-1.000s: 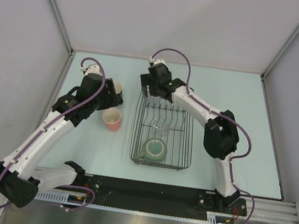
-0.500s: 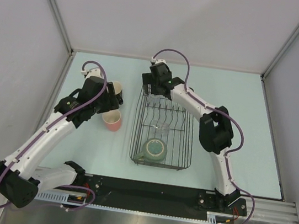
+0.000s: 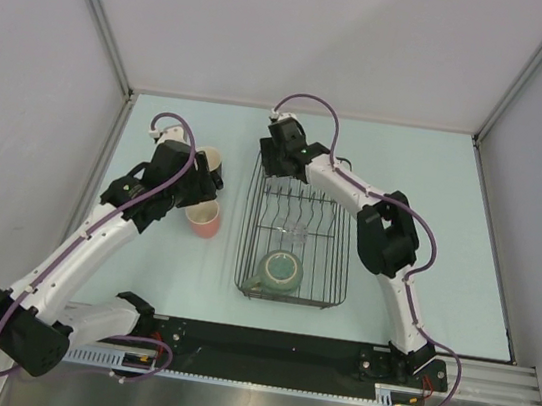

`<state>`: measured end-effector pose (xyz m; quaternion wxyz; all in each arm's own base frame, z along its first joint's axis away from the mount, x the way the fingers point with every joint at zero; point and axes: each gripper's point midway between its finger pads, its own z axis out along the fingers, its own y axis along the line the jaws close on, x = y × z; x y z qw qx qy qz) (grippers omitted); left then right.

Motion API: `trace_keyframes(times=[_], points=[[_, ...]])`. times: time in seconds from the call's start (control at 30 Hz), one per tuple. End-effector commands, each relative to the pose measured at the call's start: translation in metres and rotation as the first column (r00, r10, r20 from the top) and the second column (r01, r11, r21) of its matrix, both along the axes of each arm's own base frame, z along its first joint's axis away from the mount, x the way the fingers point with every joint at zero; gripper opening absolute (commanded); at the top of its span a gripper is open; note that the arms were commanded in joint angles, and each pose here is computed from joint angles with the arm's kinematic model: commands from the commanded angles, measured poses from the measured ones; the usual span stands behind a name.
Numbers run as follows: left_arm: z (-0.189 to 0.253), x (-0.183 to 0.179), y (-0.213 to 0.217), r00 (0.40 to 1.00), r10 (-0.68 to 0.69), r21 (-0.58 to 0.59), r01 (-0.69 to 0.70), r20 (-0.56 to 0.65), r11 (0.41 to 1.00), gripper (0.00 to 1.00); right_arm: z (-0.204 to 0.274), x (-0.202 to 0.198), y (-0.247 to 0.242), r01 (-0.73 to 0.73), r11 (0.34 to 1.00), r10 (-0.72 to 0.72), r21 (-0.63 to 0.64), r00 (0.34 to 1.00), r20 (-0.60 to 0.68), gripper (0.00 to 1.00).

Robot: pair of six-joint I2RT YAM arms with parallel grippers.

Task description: Unload the cups from the dish rack

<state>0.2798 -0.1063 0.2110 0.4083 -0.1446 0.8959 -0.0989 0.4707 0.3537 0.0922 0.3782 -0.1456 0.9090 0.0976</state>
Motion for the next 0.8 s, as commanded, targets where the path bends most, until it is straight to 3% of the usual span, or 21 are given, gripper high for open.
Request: trace_keyframes(times=[0.0,0.03,0.17,0.33,0.77], points=[[0.006,0.004,-0.008,1.000,-0.009,-0.037,0.010,0.028,0.999,0.71,0.004,0.001,0.004,0.006,1.000,-0.006,0.026,1.000,0.008,0.62],[0.006,0.004,-0.009,1.000,-0.010,-0.038,0.011,0.027,0.999,0.71,0.002,-0.001,0.004,0.007,1.000,-0.007,0.024,1.000,0.003,0.57],[0.003,0.005,-0.009,1.000,-0.013,-0.037,0.014,0.024,0.999,0.71,0.005,-0.005,0.000,0.010,1.000,-0.010,0.018,1.000,0.008,0.00],[0.005,0.005,-0.010,0.999,-0.013,-0.046,0.015,0.037,0.999,0.71,0.035,-0.005,-0.008,0.023,1.000,-0.023,0.016,0.998,0.057,0.00],[0.040,0.020,-0.016,0.987,-0.013,-0.087,0.027,0.158,0.996,0.72,0.197,-0.044,-0.051,0.066,0.992,-0.091,0.109,0.965,0.245,0.00]])
